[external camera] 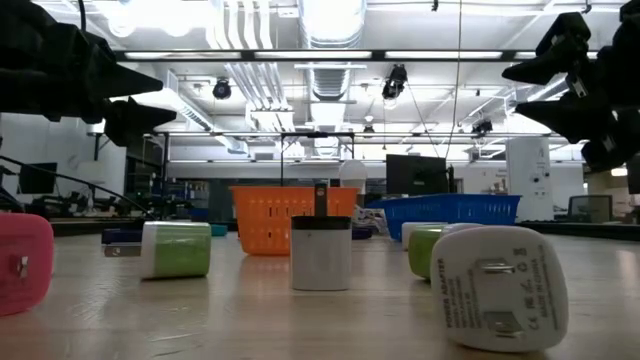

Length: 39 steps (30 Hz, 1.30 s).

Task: Pick & Place Office items
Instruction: Put the violet charger adapter into the orange bin

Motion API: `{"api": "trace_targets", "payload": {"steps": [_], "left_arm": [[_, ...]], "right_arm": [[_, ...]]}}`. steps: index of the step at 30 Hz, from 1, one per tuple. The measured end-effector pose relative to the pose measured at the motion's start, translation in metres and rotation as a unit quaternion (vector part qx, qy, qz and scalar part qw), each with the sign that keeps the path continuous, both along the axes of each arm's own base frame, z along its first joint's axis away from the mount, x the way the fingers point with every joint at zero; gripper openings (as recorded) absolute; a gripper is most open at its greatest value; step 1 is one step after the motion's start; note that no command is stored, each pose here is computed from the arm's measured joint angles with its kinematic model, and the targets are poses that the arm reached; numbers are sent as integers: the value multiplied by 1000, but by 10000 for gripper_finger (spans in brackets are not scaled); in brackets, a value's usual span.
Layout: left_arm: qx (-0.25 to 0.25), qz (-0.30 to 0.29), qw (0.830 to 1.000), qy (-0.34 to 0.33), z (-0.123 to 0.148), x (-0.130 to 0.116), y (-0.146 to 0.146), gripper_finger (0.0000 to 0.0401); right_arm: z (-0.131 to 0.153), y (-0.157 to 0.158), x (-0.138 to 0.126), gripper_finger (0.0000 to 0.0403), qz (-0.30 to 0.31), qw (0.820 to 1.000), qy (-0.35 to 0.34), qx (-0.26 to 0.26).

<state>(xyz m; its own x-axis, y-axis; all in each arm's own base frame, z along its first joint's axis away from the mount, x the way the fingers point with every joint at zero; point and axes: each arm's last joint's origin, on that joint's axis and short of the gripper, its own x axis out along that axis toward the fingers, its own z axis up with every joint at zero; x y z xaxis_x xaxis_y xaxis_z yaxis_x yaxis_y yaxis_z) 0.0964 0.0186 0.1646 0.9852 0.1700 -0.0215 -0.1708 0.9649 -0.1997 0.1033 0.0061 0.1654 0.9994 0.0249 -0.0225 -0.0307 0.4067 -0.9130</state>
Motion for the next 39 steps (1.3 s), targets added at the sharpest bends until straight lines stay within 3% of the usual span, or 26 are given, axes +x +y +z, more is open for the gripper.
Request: {"api": "trace_targets", "payload": {"steps": [2,5,9,12,14,22,27,32,39], "left_arm": [[1,0,1000,0,0,0,0,346],[6,0,1000,1,0,0,0,346],[14,0,1000,5,0,0,0,346],[15,0,1000,7,-1,1,0,346],[14,0,1000,9,-1,1,0,346],[12,0,1000,21,-3,2,0,346],[30,-1,999,34,-5,3,1,346],[43,4,998,43,-6,4,1,346],[42,8,998,46,-6,4,2,346]], "right_arm": [[2,2,0,242,28,998,-5,62],[4,4,0,242,75,970,4,230],[5,5,0,242,73,886,26,458],[5,5,0,242,68,828,38,555],[6,5,0,242,70,813,36,578],[9,5,0,242,79,803,24,591],[10,3,0,242,61,826,3,561],[6,0,2,242,1,812,-12,583],[-15,1,14,225,-66,772,82,627]]}}
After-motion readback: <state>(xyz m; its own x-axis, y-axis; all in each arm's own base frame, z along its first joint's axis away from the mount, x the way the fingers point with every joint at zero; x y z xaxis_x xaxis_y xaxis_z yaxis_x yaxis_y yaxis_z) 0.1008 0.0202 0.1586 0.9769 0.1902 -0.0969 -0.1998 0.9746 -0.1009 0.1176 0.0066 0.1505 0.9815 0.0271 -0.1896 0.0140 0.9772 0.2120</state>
